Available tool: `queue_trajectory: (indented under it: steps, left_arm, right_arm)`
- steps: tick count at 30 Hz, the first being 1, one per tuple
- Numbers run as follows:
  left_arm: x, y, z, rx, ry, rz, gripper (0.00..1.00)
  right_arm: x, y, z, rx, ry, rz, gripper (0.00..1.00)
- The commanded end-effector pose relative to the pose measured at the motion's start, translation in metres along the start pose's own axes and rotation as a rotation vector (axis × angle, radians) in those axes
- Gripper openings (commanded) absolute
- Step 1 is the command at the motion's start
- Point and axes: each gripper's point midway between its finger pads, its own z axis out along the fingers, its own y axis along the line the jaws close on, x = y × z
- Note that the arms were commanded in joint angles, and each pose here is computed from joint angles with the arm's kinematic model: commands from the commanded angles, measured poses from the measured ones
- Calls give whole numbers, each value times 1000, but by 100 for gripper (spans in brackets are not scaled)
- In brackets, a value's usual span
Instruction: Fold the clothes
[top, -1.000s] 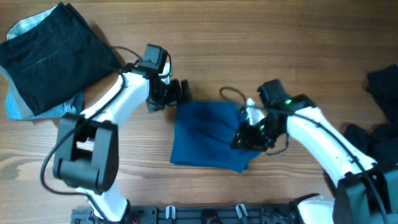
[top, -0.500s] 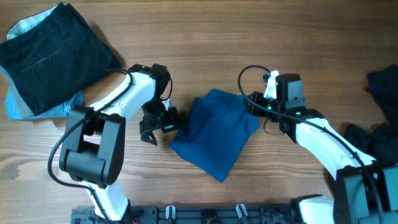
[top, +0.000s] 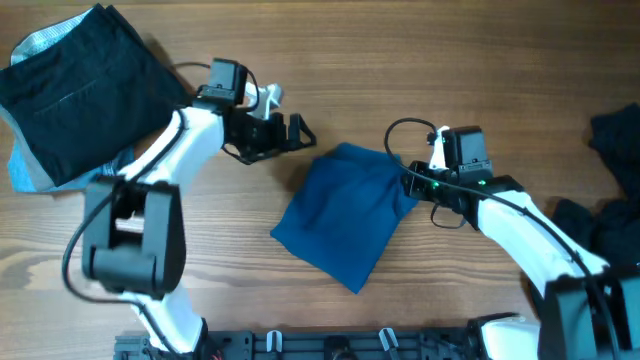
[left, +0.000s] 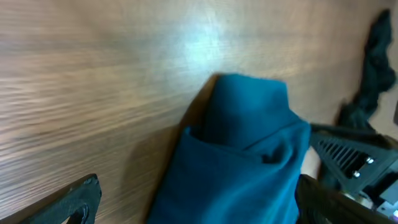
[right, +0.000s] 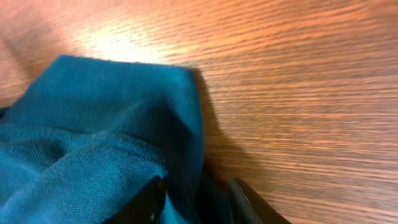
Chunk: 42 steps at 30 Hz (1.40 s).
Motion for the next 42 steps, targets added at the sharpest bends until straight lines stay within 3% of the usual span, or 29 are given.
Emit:
queue_trajectory:
  steps: [1, 5, 6, 7, 8, 9, 13, 15, 18, 20, 23, 28, 31, 35, 39, 42]
  left_arm:
    - [31, -14, 43, 173, 174, -24, 100]
    - [82, -31, 91, 128, 346, 24, 98]
    - [87, -31, 96, 92, 353, 50, 89]
    - [89, -33, 99, 84, 356, 65, 71]
    - [87, -33, 100, 84, 345, 74, 31]
    - [78, -28, 97, 65, 318, 70, 4]
    - [17, -6, 61, -117, 137, 96, 4]
    - [-36, -13, 1, -223, -62, 135, 4]
    - [-78, -19, -74, -283, -286, 150, 4]
    - [-109, 3, -139, -417, -495, 127, 4]
    - [-140, 33, -197, -532, -695, 85, 4]
    - [-186, 80, -316, -628, -1089, 33, 4]
    - [-179, 107, -340, -665, -1114, -20, 4]
    - [-175, 105, -328, -615, -1065, -22, 4]
    - [-178, 90, -316, -475, -1054, -36, 4]
    - [-175, 58, -286, -294, -955, 34, 4]
  right_arm:
    - [-28, 7, -33, 13, -145, -28, 43]
    - [-35, 13, -58, 4, -211, -41, 45]
    - [-34, 10, -61, 19, -211, -41, 45]
    - [-31, 9, -62, 27, -204, -51, 45]
    - [-28, 8, -63, 32, -194, -58, 45]
    - [-26, 7, -62, 35, -185, -56, 45]
    - [-24, 6, -62, 39, -176, -54, 45]
    - [-24, 6, -62, 39, -175, -55, 45]
    - [-23, 4, -62, 48, -171, -53, 45]
    - [-20, 1, -61, 64, -161, -49, 45]
    - [-18, 0, -61, 68, -152, -48, 45]
    - [-12, -3, -60, 79, -127, -43, 45]
    - [-12, -3, -60, 78, -128, -43, 45]
    - [-12, -3, -60, 78, -128, -41, 45]
    - [-12, -3, -60, 78, -128, -42, 45]
    - [-12, -3, -60, 78, -128, -42, 45]
